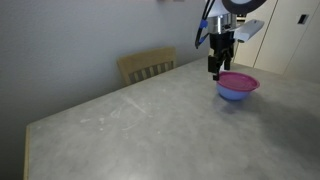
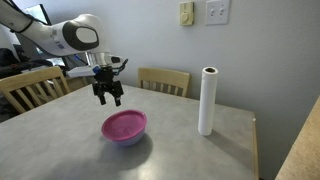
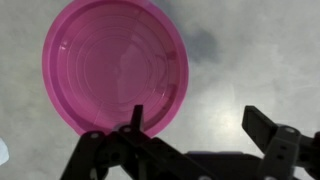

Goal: Pick up the lid and put it on the bowl, and then remove it and put it back on the table

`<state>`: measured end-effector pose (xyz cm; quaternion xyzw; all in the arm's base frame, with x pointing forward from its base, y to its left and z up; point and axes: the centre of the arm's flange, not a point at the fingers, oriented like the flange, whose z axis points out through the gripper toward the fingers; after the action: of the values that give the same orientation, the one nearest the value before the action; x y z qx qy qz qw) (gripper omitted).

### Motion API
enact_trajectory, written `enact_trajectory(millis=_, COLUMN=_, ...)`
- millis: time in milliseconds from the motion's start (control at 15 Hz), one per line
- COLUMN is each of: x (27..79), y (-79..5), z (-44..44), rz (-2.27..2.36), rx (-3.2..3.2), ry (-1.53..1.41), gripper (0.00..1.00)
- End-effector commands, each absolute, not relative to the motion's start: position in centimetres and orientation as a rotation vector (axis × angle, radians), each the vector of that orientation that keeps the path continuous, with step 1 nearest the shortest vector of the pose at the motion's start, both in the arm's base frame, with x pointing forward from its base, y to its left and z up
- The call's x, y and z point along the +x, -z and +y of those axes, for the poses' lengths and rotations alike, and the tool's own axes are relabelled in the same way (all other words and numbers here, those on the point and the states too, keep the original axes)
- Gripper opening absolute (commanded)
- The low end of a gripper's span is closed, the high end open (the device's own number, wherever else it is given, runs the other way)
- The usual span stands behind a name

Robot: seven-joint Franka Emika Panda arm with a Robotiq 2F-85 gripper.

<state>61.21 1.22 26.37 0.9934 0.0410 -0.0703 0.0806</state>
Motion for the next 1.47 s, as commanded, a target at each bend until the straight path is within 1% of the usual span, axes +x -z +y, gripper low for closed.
enact_trajectory(millis=0, x=63.1, y=-24.2, z=0.0, rz=-0.012, rx=2.919, ry=0.29, gripper=1.0)
enact_trajectory(millis=267, x=63.7, y=-23.1, z=-1.0, rz=-0.132, rx=2.854, ry=0.343, gripper=1.0)
enact_trajectory(millis=733, x=66.1, y=-23.8, z=0.3, rz=-0.158, rx=2.856, ry=0.386, gripper=1.0)
enact_trajectory(millis=800, x=64.1, y=-23.3, z=2.5, rz=-0.134, rx=2.855, ry=0.404, gripper=1.0)
enact_trajectory(millis=1133, x=64.1, y=-21.3, z=3.1, rz=-0.187, rx=2.853, ry=0.423, gripper=1.0)
enact_trajectory(millis=1400, x=64.5, y=-20.6, z=0.8, rz=-0.229, rx=2.838, ry=0.429, gripper=1.0)
